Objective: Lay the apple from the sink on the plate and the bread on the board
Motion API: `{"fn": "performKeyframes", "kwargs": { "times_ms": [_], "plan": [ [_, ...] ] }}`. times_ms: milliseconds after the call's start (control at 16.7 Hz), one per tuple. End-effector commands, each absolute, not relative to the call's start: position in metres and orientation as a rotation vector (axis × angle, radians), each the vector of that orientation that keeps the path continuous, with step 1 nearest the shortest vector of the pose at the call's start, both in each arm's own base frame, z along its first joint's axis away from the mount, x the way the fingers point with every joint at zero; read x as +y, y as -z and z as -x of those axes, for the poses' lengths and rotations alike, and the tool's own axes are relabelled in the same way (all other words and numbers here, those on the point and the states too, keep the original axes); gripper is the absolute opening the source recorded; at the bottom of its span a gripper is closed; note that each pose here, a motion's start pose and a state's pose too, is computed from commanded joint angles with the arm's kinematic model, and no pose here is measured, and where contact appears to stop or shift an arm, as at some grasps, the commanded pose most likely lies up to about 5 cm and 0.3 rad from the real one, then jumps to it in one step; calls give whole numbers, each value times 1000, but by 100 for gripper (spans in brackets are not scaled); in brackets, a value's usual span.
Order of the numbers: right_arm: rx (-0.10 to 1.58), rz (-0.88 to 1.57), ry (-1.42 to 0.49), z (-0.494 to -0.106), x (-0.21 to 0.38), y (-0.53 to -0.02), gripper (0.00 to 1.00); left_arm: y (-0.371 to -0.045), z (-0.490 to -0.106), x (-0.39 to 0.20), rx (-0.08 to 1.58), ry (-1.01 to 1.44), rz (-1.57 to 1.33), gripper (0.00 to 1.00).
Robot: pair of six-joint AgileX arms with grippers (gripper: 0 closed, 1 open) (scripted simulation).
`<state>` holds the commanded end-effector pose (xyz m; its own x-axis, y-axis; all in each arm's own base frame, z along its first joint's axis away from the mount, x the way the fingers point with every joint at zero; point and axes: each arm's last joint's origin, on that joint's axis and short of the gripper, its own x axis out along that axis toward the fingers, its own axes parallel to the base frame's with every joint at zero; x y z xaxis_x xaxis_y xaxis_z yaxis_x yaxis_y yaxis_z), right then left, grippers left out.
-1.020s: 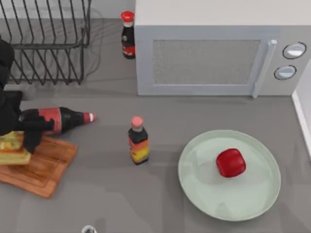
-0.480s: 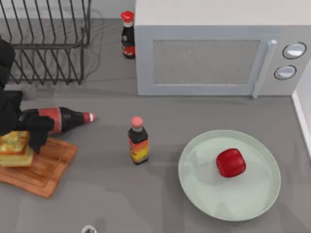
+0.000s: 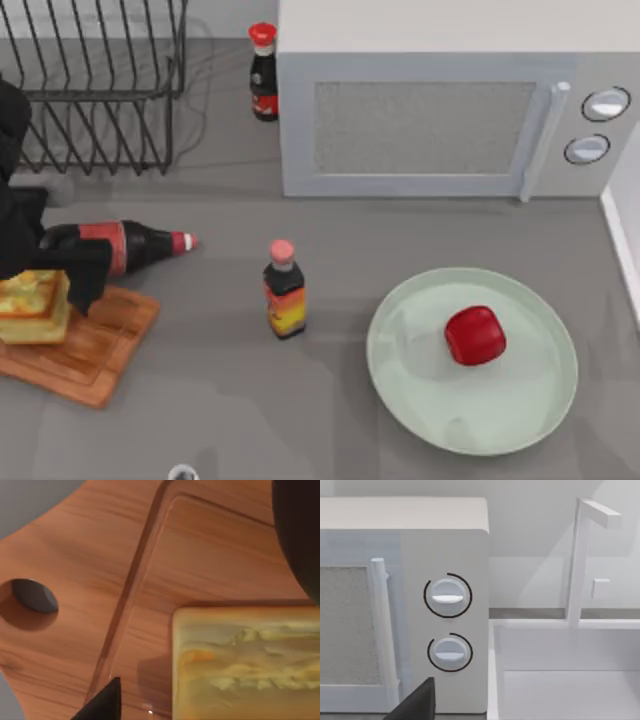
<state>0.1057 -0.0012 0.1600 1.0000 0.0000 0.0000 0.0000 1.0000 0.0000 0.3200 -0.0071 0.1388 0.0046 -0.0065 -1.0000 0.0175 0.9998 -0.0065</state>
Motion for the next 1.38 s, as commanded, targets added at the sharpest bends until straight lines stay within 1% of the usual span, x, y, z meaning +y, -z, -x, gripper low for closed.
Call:
{"fn": "performKeyframes", "kwargs": {
  "times_ms": [120,240,360,480,720,960,1140,1380],
  "plan": [
    [0,0,0,-106,-1,-160,100,-140,-318,-7,1563,19,-8,100],
    [0,0,0,-106,-1,-160,100,-145,-307,-3,1549,15,10,100],
    [0,0,0,-106,-1,-160,100,-152,-288,3,1509,7,43,100],
    [0,0,0,-106,-1,-160,100,-163,-264,8,1424,0,73,100],
    [0,0,0,-106,-1,-160,100,-185,-205,13,1141,-10,98,100],
    [0,0,0,-106,-1,-160,100,-181,-154,10,823,-11,80,100],
    [0,0,0,-106,-1,-160,100,-173,-130,6,563,0,49,100],
    [0,0,0,-106,-1,-160,100,-164,-113,2,247,-2,16,100]
  ]
}}
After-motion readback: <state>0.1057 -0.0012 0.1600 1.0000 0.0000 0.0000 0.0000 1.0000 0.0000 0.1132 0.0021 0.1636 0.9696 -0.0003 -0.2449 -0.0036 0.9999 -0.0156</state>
